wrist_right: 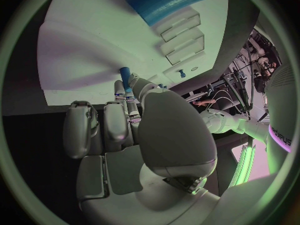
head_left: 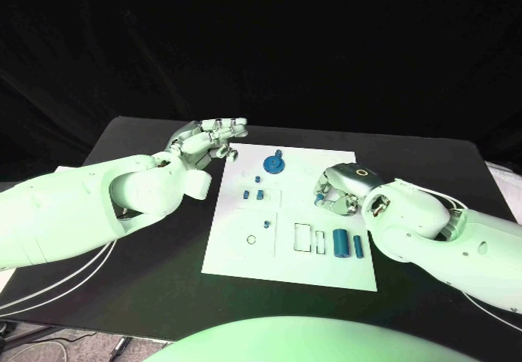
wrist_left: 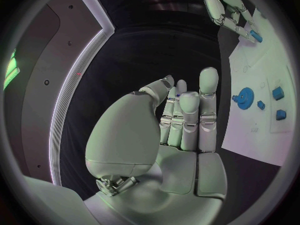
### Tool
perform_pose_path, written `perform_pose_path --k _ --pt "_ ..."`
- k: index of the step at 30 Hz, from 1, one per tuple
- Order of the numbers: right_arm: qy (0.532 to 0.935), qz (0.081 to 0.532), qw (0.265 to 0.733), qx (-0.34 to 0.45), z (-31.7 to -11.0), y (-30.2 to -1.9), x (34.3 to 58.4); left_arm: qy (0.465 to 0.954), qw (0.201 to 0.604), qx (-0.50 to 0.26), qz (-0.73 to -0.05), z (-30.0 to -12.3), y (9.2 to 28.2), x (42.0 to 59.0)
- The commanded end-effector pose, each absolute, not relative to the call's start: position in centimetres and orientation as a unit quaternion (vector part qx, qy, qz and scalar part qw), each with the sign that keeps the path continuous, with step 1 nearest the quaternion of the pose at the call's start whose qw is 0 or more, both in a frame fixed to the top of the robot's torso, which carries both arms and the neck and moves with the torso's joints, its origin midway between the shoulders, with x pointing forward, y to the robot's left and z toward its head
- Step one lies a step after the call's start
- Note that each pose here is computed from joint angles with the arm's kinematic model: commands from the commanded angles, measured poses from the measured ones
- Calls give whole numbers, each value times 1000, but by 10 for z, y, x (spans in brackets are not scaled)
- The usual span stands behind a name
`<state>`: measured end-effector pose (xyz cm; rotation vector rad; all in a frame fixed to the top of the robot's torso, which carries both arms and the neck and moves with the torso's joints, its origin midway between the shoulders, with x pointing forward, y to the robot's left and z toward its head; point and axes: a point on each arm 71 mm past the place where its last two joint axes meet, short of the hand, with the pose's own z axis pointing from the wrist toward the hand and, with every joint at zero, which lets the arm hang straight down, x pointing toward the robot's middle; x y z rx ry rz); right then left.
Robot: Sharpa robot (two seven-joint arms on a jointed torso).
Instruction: Assemble the parts on the task board
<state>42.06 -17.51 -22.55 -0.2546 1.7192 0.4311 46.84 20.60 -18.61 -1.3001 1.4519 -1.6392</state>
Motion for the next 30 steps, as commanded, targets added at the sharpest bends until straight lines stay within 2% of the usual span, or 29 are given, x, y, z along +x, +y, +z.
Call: perform_pose_path --k 1,9,14,30 --pt "718 217 654 -94 -217 -174 417 547 288 -481 -622 -185 204 468" --pt "683 257 680 -70 -194 -171 408 548 286 -482 -621 -187 205 468" --pt "688 277 668 -61 -188 -163 403 549 285 -482 -620 -188 205 468" --pt "704 382 594 -74 -208 -91 373 551 278 -479 -624 -189 197 469"
